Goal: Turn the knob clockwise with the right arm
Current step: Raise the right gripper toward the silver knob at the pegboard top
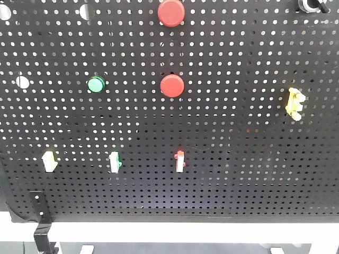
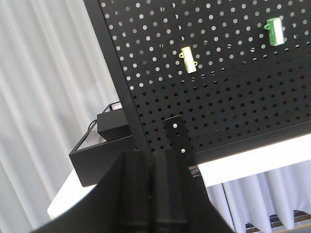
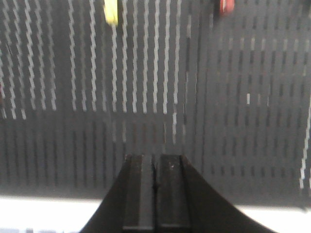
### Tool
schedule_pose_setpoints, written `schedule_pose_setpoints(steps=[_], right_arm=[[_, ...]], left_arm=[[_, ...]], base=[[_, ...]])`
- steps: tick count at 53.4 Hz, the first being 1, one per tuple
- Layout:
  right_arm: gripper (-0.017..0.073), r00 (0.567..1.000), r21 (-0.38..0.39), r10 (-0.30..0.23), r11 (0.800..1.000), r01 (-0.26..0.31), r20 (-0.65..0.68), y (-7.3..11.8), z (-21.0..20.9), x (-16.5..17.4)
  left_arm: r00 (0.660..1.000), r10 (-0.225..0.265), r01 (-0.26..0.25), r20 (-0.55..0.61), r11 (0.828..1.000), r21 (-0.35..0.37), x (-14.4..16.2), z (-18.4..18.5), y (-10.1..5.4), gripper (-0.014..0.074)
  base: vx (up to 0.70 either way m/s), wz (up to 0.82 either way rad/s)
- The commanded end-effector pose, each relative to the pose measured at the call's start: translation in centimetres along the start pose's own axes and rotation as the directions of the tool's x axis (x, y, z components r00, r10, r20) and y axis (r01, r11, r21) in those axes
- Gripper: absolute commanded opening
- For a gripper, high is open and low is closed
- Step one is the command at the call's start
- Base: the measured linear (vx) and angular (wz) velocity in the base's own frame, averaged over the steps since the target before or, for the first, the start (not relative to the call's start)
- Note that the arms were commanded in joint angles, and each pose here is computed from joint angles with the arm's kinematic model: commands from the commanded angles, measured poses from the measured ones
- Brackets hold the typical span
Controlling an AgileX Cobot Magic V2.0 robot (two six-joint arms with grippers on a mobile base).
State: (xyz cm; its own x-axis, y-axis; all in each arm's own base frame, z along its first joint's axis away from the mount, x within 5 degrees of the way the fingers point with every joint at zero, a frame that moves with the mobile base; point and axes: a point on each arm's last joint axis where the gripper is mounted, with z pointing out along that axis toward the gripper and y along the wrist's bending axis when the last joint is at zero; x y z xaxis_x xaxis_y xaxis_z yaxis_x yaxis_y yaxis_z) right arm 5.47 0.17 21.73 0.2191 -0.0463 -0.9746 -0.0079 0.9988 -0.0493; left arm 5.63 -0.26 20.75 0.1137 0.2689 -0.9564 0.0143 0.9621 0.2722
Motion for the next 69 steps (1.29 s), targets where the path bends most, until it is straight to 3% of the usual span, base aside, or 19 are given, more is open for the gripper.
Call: schedule_pose_setpoints(steps=[1,15,23,32,42,47,54,61,69], right_arm=[[-0.0004,0.985,0.0,-0.011,1.0,0.011,0.174,0.0,-0.2,-3.2],[0.0012,0.99,0.025,-0.021,1.0,0.017,0.142,-0.6,0.5,-10.1],[0.0055,0.993,0.029,-0.053,0.998,0.05,0.107,-0.8,2.1,-12.3],[0.0162,0.996,0.024,-0.078,0.997,0.077,0.051,-0.8,4.0,-12.8],[0.0351,0.997,0.012,-0.075,0.997,0.075,-0.013,-0.8,5.8,-12.0],[0.0393,0.997,0.007,-0.075,0.997,0.075,-0.022,-0.7,6.4,-11.7],[0.0397,0.994,-0.011,-0.085,0.996,0.086,0.07,-0.5,7.7,-12.2],[0.0397,0.978,-0.037,-0.176,0.983,0.181,0.116,-0.2,9.5,-13.4],[0.0397,0.937,-0.056,-0.324,0.941,0.333,0.128,-0.1,12.6,-16.1]], left_arm=[[1.0,-0.01,0.01,0.028,1.0,0.004,0.5,0.2,-0.2,-0.0006],[1.0,-0.01,0.01,0.028,1.0,0.004,0.5,0.2,-0.2,-0.0006],[1.0,-0.01,0.01,0.028,1.0,0.004,0.5,0.2,-0.2,-0.0006],[1.0,-0.01,0.01,0.028,1.0,0.004,0.5,0.2,-0.2,-0.0006],[1.0,-0.01,0.01,0.028,1.0,0.004,0.5,0.2,-0.2,-0.0006],[1.0,-0.01,0.01,0.028,1.0,0.004,0.5,0.2,-0.2,-0.0006],[1.0,-0.01,0.01,0.028,1.0,0.004,0.5,0.2,-0.2,-0.0006],[1.0,-0.01,0.01,0.028,1.0,0.004,0.5,0.2,-0.2,-0.0006],[1.0,-0.01,0.01,0.028,1.0,0.004,0.5,0.2,-0.2,-0.0006]], base=[[0.0,0.0],[0.0,0.0],[0.0,0.0],[0.0,0.0],[0.0,0.0],[0.0,0.0],[0.0,0.0],[0.0,0.0],[0.0,0.0]])
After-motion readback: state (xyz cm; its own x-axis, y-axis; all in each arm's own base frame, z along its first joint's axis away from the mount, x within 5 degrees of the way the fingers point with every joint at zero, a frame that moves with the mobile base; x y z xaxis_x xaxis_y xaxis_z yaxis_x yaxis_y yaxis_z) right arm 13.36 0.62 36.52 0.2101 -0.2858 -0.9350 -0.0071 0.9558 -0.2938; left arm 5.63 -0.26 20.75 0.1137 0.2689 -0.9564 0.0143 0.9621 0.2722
